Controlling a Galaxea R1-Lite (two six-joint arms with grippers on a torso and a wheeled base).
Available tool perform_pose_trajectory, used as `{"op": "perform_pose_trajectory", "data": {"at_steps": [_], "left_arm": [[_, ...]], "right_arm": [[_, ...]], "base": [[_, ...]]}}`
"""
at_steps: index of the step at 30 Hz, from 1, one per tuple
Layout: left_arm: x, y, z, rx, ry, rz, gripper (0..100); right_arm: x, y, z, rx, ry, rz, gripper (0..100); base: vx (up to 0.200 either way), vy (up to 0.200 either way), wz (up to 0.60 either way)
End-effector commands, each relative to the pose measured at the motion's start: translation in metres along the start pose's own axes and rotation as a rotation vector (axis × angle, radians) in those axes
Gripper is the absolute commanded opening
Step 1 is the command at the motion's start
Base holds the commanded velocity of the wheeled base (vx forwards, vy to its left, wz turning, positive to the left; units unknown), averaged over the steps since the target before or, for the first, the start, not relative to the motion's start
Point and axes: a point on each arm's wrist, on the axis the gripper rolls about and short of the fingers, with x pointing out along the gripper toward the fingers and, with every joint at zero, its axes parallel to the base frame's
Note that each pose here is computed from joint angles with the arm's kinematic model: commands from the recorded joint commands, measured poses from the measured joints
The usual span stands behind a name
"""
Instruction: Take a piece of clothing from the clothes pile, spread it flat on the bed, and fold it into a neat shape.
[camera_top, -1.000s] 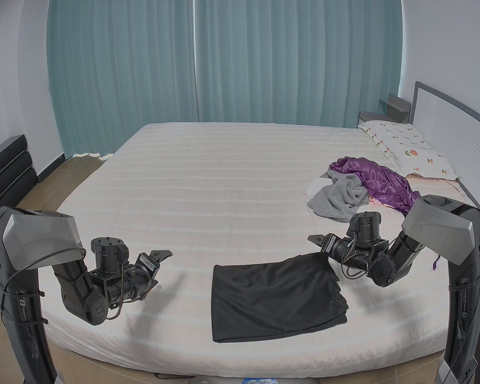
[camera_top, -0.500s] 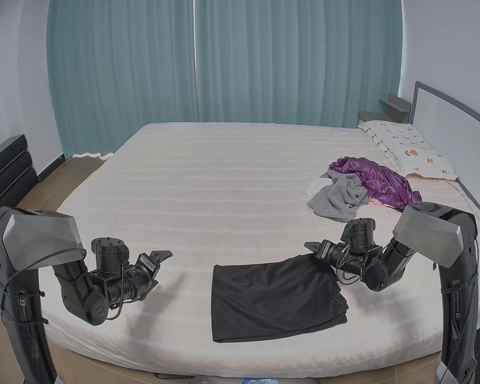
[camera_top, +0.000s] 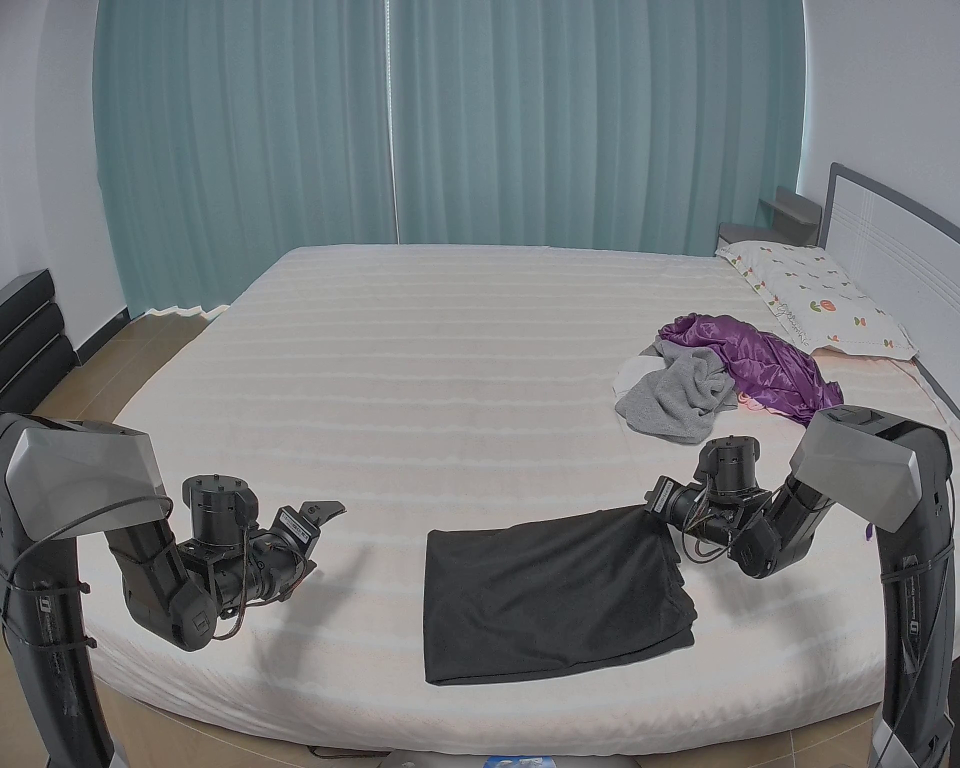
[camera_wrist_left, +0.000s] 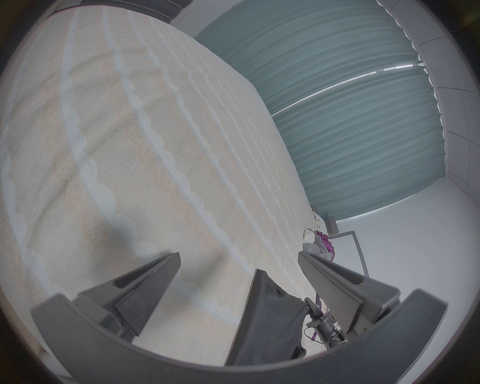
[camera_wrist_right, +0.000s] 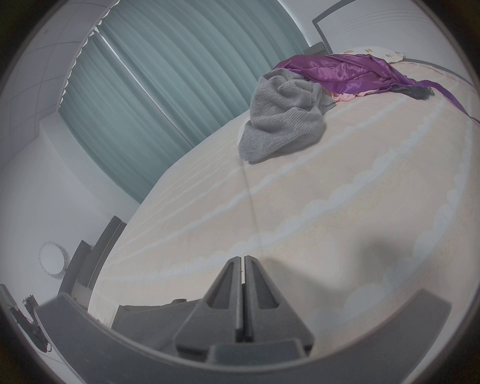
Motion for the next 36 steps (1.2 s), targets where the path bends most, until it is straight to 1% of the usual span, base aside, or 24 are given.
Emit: {"op": "perform_pose_trajectory", "data": {"at_steps": [1,13,14,17,20,21,24,25,26,27,28,30,33,36], "left_arm": [[0.000,0.000,0.000,0.000,0.000,0.000,100],[0.000,0.000,0.000,0.000,0.001,0.001,100],[0.000,0.000,0.000,0.000,0.001,0.001,100],[0.000,0.000,0.000,0.000,0.001,0.001,100],[0.000,0.000,0.000,0.000,0.001,0.001,100],[0.000,0.000,0.000,0.003,0.001,0.001,100],[0.000,0.001,0.000,0.004,0.001,0.002,100],[0.000,0.000,0.000,0.004,0.001,0.001,100],[0.000,0.000,0.000,0.004,0.001,0.001,100],[0.000,0.000,0.000,0.004,0.001,0.001,100],[0.000,0.000,0.000,0.004,0.001,0.001,100],[0.000,0.000,0.000,0.004,0.001,0.001,100],[0.000,0.000,0.000,0.004,0.001,0.001,100],[0.000,0.000,0.000,0.004,0.001,0.001,100]], "right_arm": [[0.000,-0.005,0.004,0.006,-0.009,-0.009,0],[0.000,-0.007,0.003,0.007,-0.002,-0.018,0],[-0.002,-0.007,0.003,0.007,-0.003,-0.014,100],[-0.011,-0.004,0.008,0.010,-0.016,-0.001,100],[-0.023,-0.003,0.012,0.012,-0.008,0.006,100],[-0.037,-0.001,0.014,0.015,0.018,0.035,100],[-0.060,-0.001,0.007,0.008,0.080,0.066,100],[-0.062,-0.002,0.006,0.007,0.088,0.070,100],[-0.074,-0.003,0.001,-0.001,0.122,0.093,100],[-0.084,-0.003,-0.001,-0.012,0.136,0.117,100],[-0.086,-0.003,-0.002,-0.013,0.139,0.119,100],[-0.105,-0.008,-0.011,-0.036,0.185,0.171,100],[-0.118,-0.014,-0.017,-0.055,0.215,0.199,100],[-0.125,-0.016,-0.021,-0.074,0.223,0.220,100]], "base": [[0.000,0.000,0.00],[0.000,0.000,0.00],[0.000,0.000,0.00],[0.000,0.000,0.00],[0.000,0.000,0.00],[0.000,0.000,0.00],[0.000,0.000,0.00],[0.000,0.000,0.00],[0.000,0.000,0.00],[0.000,0.000,0.00],[0.000,0.000,0.00],[0.000,0.000,0.00],[0.000,0.000,0.00],[0.000,0.000,0.00]]}}
